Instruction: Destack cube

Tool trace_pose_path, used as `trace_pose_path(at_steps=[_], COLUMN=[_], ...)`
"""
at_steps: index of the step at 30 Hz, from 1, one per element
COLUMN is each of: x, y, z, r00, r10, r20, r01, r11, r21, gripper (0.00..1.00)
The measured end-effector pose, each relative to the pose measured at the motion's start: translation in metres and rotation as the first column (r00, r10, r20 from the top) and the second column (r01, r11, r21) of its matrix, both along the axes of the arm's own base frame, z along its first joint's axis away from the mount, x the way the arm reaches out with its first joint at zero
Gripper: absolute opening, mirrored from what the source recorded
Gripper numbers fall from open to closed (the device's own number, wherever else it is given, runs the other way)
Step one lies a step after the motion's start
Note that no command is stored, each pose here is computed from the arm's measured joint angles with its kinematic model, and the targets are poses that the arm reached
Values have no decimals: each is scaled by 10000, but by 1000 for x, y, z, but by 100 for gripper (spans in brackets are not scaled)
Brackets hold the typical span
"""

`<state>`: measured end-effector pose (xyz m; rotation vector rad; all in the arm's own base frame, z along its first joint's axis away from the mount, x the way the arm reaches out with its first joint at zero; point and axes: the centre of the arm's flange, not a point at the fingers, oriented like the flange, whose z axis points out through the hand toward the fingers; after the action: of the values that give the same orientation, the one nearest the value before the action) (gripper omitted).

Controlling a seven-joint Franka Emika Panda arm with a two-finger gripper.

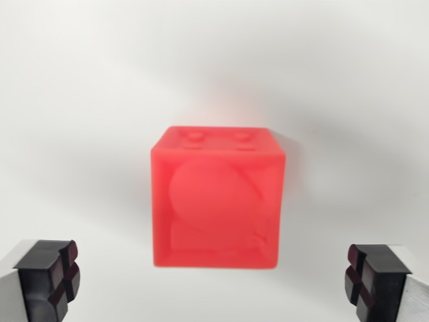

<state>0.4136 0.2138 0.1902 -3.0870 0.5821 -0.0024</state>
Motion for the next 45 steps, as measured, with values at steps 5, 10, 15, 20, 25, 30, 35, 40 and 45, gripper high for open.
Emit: trace_pose_path(at_steps=[5,10,15,20,25,30,35,40,45], x=[0,0,0,-1,-1,-1,-1,0,0], y=[0,0,0,-1,-1,-1,-1,-1,-1], z=[19,39,61,83,104,125,145,162,180], r00=[10000,10000,10000,10000,10000,10000,10000,10000,10000], r10=[-2,-8,-8,-10,-11,-13,-15,-15,-16], r20=[12,16,24,20,24,27,37,23,31], r01=[2,8,8,10,11,13,15,15,16], r11=[10000,10000,10000,10000,10000,10000,10000,10000,10000], r21=[3,2,2,-4,-6,-7,-5,-15,-14], gripper=[100,100,100,100,100,100,100,100,100])
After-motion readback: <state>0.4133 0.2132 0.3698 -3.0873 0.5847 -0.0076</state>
